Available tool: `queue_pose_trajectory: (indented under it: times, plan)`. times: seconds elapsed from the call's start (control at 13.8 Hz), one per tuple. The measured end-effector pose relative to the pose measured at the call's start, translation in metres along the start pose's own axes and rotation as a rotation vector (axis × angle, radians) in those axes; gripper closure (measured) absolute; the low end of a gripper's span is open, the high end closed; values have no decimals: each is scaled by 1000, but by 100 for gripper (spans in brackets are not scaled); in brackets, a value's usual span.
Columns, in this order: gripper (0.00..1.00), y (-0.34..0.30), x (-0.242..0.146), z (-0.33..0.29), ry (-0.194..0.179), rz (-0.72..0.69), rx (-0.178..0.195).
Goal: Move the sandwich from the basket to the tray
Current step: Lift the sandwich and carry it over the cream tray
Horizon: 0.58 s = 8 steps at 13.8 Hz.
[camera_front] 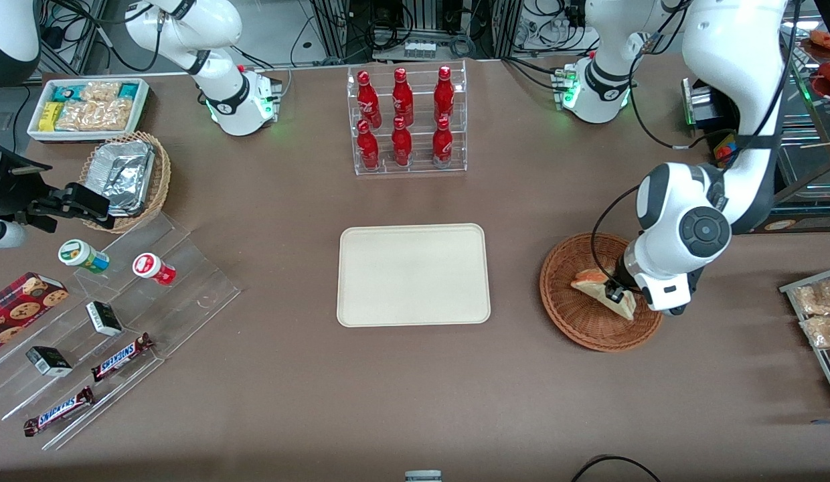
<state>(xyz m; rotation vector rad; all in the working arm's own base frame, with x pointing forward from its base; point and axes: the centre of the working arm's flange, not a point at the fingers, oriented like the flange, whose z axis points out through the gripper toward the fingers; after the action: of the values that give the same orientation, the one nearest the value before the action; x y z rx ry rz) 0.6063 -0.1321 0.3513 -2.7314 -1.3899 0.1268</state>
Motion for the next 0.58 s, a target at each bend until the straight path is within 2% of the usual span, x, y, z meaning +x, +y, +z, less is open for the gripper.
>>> queue_pose_trajectory:
  times: [0.22,0.58]
  plan:
    - [85,25,-60,-50,1,120,30]
    - [85,80,-213,-39,24,371,30]
